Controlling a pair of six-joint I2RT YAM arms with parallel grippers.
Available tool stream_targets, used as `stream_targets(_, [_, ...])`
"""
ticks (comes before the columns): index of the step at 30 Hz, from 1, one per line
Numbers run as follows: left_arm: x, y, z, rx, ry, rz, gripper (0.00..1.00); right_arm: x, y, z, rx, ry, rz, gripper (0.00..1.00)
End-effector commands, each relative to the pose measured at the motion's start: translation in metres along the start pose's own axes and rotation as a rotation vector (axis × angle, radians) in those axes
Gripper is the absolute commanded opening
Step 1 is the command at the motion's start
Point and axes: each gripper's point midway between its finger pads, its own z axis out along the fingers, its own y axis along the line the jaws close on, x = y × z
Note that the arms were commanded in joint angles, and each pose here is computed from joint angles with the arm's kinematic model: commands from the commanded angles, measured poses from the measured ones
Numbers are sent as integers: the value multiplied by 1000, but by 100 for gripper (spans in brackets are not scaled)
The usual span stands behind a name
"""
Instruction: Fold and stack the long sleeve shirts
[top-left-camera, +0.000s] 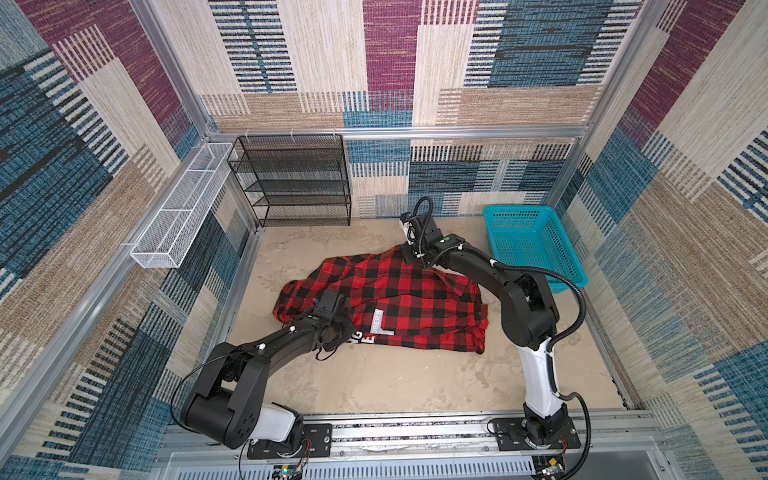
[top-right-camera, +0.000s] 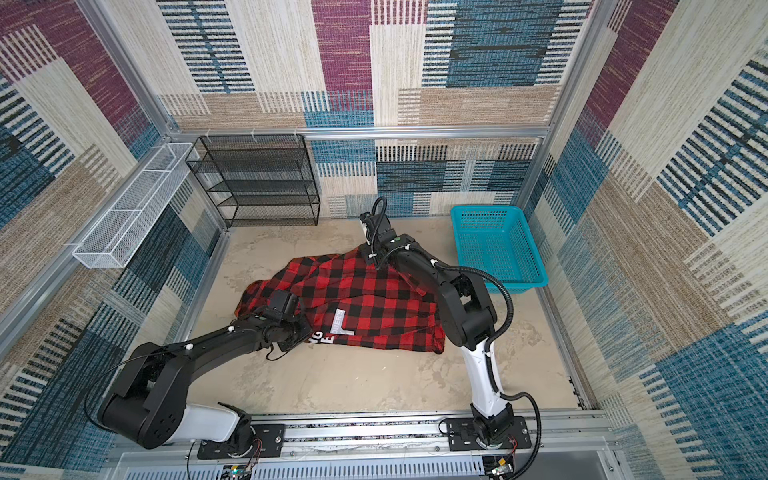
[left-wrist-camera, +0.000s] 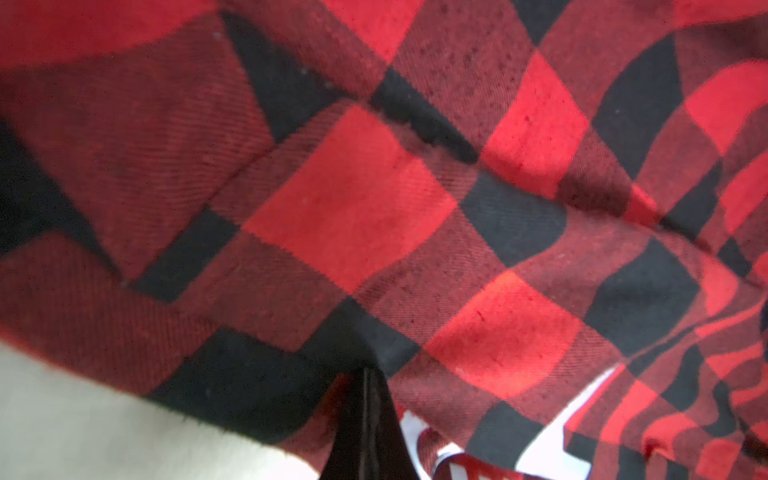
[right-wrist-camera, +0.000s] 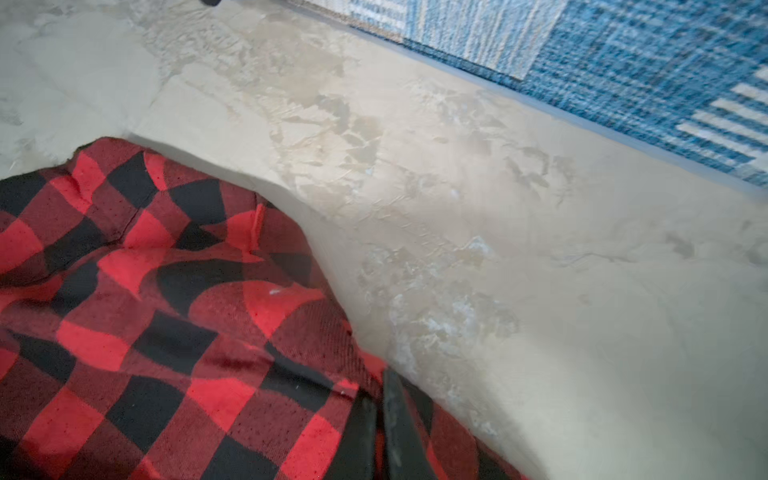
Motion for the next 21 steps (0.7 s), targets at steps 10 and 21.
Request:
stream_targets(10, [-16,0,-39,-80,-76,6,0,55,29,-29,-76,87,26,39])
stream_targets(21, [-53,-40,-75,-50,-155,161,2,104,-25,-90,34,149,580,41])
